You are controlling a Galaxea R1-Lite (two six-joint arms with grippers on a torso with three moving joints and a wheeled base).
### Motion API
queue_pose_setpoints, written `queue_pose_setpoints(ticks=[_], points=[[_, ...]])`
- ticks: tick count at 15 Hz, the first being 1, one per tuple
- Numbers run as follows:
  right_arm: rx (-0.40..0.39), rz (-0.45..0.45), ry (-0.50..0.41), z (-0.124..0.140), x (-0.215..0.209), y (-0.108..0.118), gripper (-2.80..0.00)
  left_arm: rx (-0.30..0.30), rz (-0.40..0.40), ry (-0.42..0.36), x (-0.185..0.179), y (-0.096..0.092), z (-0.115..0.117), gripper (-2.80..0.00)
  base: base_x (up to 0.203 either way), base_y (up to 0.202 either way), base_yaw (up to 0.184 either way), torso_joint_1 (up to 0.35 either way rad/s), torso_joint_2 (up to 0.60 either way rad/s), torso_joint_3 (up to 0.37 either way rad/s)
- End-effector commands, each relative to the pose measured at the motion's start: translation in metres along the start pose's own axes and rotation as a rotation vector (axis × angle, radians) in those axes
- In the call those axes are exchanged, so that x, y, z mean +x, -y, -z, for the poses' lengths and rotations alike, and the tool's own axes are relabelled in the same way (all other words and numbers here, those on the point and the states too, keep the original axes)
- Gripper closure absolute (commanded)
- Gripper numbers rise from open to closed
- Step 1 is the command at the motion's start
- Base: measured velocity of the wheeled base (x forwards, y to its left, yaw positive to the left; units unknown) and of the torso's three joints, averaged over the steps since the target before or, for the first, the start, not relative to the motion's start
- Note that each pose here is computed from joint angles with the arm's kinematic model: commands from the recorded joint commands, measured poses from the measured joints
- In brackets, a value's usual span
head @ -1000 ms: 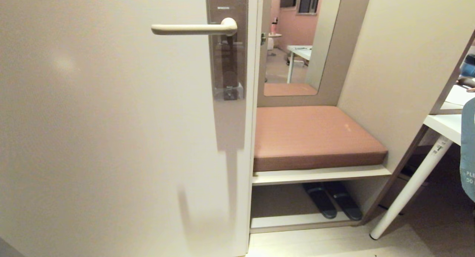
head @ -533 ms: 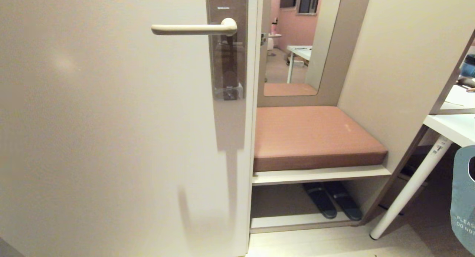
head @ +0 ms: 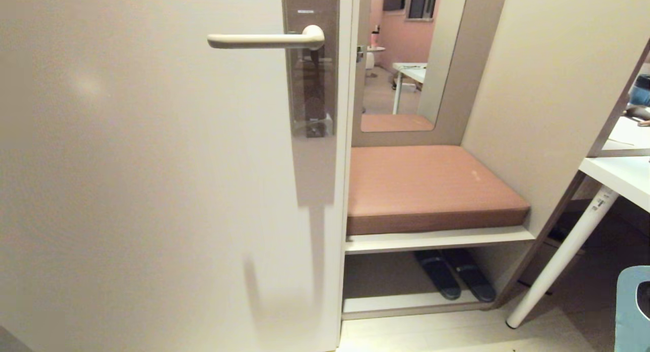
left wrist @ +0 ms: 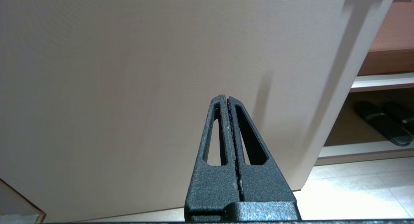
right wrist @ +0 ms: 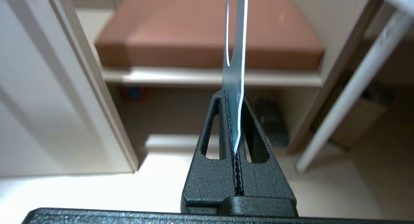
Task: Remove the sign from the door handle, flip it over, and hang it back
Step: Hand it to the other hand
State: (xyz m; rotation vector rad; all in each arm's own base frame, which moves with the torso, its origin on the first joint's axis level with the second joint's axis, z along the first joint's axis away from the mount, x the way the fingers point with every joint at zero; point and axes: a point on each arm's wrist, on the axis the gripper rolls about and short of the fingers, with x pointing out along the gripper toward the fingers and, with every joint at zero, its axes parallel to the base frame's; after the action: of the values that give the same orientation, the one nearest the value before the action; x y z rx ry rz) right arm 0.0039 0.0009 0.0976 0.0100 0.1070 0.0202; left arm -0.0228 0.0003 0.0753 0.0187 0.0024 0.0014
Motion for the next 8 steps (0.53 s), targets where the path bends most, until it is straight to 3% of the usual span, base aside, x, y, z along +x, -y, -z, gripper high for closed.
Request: queue_pose_setpoints(ticks=[1, 3, 8], points=[[-0.003, 0.0, 0.047, 0.004, -0.007, 0.0, 0.0, 0.0, 0.0, 0.0, 0.0, 0.0, 0.0, 0.0, 0.0, 0.0, 0.0, 0.0, 0.0, 0.0], [-0.002, -0.004, 0.019, 0.012, -0.011, 0.0, 0.0, 0.001, -0.002, -0.001, 0.0, 0.0, 0.0, 0.0, 0.0, 0.0, 0.0, 0.0, 0.0, 0.0], [0.054, 0.017, 0.131, 0.018, -0.022, 0.001, 0.0, 0.001, -0.002, -0.001, 0.0, 0.0, 0.0, 0.0, 0.0, 0.0, 0.0, 0.0, 0.0, 0.0]])
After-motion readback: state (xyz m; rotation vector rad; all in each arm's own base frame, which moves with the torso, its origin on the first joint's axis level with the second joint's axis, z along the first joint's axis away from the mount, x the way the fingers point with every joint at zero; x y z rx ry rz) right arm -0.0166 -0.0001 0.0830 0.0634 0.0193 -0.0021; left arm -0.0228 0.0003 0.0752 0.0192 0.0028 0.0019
